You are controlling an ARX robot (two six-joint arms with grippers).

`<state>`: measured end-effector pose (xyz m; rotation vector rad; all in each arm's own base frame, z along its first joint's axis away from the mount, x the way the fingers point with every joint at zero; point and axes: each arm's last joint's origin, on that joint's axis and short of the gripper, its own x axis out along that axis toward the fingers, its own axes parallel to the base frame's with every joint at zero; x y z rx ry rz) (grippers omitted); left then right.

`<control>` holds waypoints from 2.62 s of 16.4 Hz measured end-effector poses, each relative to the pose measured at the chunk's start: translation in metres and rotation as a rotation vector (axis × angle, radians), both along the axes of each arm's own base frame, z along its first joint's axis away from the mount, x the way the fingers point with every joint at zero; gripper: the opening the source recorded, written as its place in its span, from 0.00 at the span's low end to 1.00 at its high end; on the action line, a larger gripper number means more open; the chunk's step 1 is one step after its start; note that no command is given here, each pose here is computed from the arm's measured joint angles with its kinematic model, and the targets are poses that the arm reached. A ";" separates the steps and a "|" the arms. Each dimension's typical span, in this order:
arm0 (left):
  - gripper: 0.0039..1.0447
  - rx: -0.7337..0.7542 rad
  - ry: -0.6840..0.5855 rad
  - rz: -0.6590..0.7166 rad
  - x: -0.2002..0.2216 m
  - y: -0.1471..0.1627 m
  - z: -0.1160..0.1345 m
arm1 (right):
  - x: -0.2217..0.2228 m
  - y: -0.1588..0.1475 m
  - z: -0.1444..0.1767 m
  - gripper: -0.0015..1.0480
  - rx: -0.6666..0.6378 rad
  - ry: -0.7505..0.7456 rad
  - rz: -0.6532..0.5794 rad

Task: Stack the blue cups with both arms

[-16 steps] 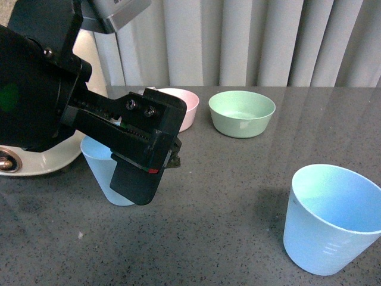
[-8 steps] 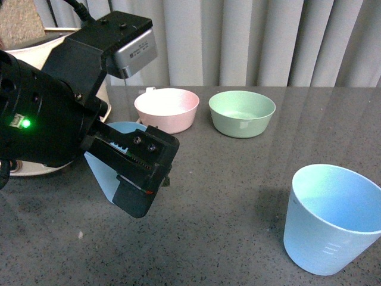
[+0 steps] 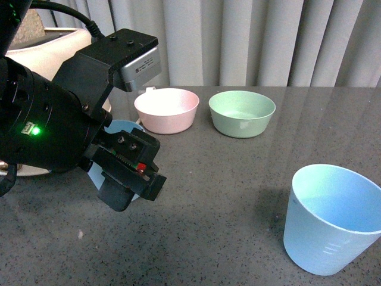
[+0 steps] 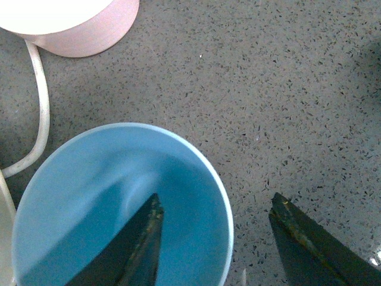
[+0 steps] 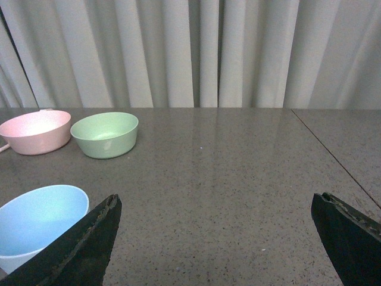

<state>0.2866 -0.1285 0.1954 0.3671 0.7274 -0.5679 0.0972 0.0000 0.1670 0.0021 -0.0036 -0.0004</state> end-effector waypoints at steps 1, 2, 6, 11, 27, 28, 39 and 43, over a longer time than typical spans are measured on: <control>0.43 0.001 0.000 -0.003 0.000 0.000 0.001 | 0.000 0.000 0.000 0.94 0.000 0.000 0.000; 0.33 -0.002 -0.001 -0.012 0.000 -0.001 0.001 | 0.000 0.000 0.000 0.94 0.000 0.000 0.000; 0.01 -0.004 0.002 -0.042 -0.004 -0.002 0.007 | 0.000 0.000 0.000 0.94 0.000 0.000 0.000; 0.02 0.006 0.000 -0.194 -0.016 -0.027 0.023 | 0.000 0.000 0.000 0.94 0.000 0.000 0.000; 0.02 0.050 -0.015 -0.406 -0.030 -0.078 0.025 | 0.000 0.000 0.000 0.94 0.000 0.000 0.000; 0.02 0.047 -0.005 -0.419 -0.029 -0.084 0.023 | 0.000 0.000 0.000 0.94 0.000 0.000 0.000; 0.94 -0.111 -0.003 -0.396 -0.040 -0.075 0.049 | 0.000 0.000 0.000 0.94 0.000 0.000 0.000; 0.94 -0.229 -0.153 -0.255 -0.026 -0.056 0.079 | 0.000 0.000 0.000 0.94 0.000 0.000 0.000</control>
